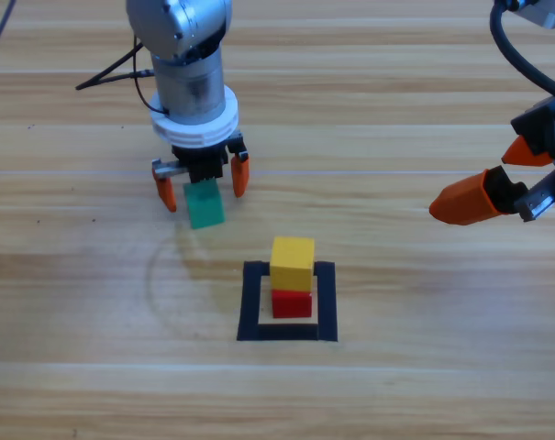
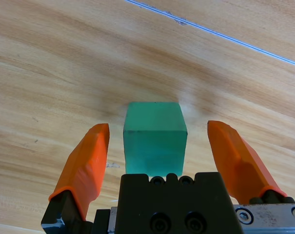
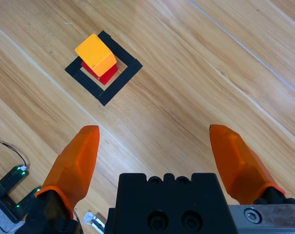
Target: Stack the blocks in the rectangular block: red at the bottom, yellow in the middle, green on top
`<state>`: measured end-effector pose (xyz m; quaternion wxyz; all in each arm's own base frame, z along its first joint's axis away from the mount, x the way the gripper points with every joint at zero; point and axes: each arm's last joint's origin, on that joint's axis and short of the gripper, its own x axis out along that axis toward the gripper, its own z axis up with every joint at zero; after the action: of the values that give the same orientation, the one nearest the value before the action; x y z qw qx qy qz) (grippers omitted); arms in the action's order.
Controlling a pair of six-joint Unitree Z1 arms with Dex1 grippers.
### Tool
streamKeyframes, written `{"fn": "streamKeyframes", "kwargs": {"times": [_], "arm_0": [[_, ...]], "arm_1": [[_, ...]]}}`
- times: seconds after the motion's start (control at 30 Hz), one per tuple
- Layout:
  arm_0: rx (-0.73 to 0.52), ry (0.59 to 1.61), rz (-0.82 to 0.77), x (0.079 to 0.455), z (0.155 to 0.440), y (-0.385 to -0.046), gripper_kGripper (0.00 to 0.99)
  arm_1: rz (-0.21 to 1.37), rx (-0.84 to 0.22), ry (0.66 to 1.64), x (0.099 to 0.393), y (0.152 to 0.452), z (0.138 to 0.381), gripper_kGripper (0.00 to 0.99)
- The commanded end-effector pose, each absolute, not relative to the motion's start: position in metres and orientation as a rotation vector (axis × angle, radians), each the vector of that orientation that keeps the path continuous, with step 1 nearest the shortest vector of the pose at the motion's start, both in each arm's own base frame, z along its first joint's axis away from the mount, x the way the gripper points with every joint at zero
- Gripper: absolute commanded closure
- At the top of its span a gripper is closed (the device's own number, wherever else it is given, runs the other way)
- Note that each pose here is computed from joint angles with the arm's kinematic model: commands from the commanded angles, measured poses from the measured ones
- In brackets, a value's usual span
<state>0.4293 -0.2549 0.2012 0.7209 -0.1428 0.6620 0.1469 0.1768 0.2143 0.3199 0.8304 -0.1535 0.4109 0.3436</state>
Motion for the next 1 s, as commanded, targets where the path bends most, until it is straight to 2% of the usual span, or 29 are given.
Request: {"fn": "streamKeyframes", "kwargs": {"times": [0.03,0.23,0.27,0.33,0.4,0.47,0.53,0.6,0.67,0.77,0.9,1.0], "arm_0": [[-0.288,1.529,0.374,0.436,0.160,-0.257,0.172],[-0.276,1.533,0.367,0.434,0.153,-0.267,0.215],[-0.274,1.533,0.364,0.433,0.154,-0.268,0.255],[-0.274,1.532,0.361,0.433,0.155,-0.268,0.422],[-0.263,1.530,0.360,0.431,0.159,-0.266,0.654],[-0.254,1.524,0.349,0.430,0.165,-0.264,0.800],[-0.239,1.520,0.328,0.429,0.172,-0.263,0.875],[-0.217,1.512,0.288,0.428,0.182,-0.263,0.890],[-0.192,1.496,0.234,0.427,0.202,-0.262,0.892],[-0.134,1.442,0.073,0.414,0.260,-0.255,0.901],[-0.106,1.371,-0.104,0.386,0.335,-0.225,0.953],[-0.061,1.324,-0.217,0.366,0.369,-0.216,0.955]], "arm_1": [[0.714,-0.336,0.937,0.186,0.217,0.298,0.001],[0.713,-0.334,0.937,0.186,0.217,0.298,0.001],[0.712,-0.333,0.938,0.186,0.217,0.298,0.001],[0.712,-0.333,0.938,0.186,0.217,0.298,0.001],[0.712,-0.333,0.938,0.186,0.217,0.298,0.001],[0.712,-0.332,0.936,0.185,0.216,0.299,0.001],[0.712,-0.333,0.938,0.186,0.217,0.298,0.001],[0.712,-0.334,0.939,0.185,0.217,0.298,0.001],[0.712,-0.333,0.938,0.185,0.216,0.299,0.001],[0.712,-0.334,0.939,0.185,0.217,0.298,0.002],[0.714,-0.332,0.938,0.186,0.217,0.298,0.002],[0.715,-0.332,0.940,0.186,0.217,0.298,0.002]]}}
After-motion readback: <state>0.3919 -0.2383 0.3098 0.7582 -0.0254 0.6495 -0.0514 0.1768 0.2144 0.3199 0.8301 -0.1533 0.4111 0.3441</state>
